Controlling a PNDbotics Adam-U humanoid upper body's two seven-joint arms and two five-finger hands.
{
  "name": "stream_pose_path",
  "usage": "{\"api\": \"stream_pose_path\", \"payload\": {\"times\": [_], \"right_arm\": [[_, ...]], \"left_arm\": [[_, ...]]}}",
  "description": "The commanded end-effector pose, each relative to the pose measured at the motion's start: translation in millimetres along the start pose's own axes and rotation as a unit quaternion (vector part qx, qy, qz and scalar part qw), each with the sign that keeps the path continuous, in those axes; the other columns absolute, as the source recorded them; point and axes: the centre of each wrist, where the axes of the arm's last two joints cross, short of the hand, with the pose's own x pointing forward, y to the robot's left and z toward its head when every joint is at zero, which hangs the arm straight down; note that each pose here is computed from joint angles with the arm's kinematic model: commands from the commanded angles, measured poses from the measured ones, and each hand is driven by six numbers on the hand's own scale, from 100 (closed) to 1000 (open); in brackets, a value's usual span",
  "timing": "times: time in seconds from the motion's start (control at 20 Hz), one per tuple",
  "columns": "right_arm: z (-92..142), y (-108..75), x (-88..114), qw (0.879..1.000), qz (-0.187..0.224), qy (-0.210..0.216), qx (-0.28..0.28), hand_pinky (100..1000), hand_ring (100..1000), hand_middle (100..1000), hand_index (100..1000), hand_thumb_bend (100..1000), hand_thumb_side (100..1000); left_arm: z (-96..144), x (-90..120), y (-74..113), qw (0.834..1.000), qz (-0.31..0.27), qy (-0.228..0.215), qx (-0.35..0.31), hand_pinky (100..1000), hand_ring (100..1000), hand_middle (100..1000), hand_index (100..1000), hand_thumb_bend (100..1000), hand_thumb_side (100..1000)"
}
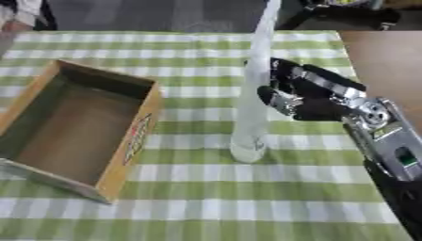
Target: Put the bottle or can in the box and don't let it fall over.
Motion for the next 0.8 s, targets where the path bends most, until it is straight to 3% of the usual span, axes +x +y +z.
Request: {"api": "stream_pose_path", "payload": {"times": [0.05, 0.8], "right_arm": [[0.4, -7.0, 6.8, 1.0, 0.018, 0.002, 0.002, 955, 1000, 1000, 1000, 100, 538], [-3.2, -3.0, 4.9, 0.999, 0.011, -0.001, 0.035, 955, 1000, 1000, 1000, 100, 550]], "left_arm": [[-3.0, 6.5, 3.2, 1.0, -0.008, -0.011, -0.005, 1000, 786, 969, 848, 103, 865], [-3.7, 6.9, 2.9, 1.0, -0.006, -0.013, -0.006, 1000, 786, 969, 849, 102, 862]]}}
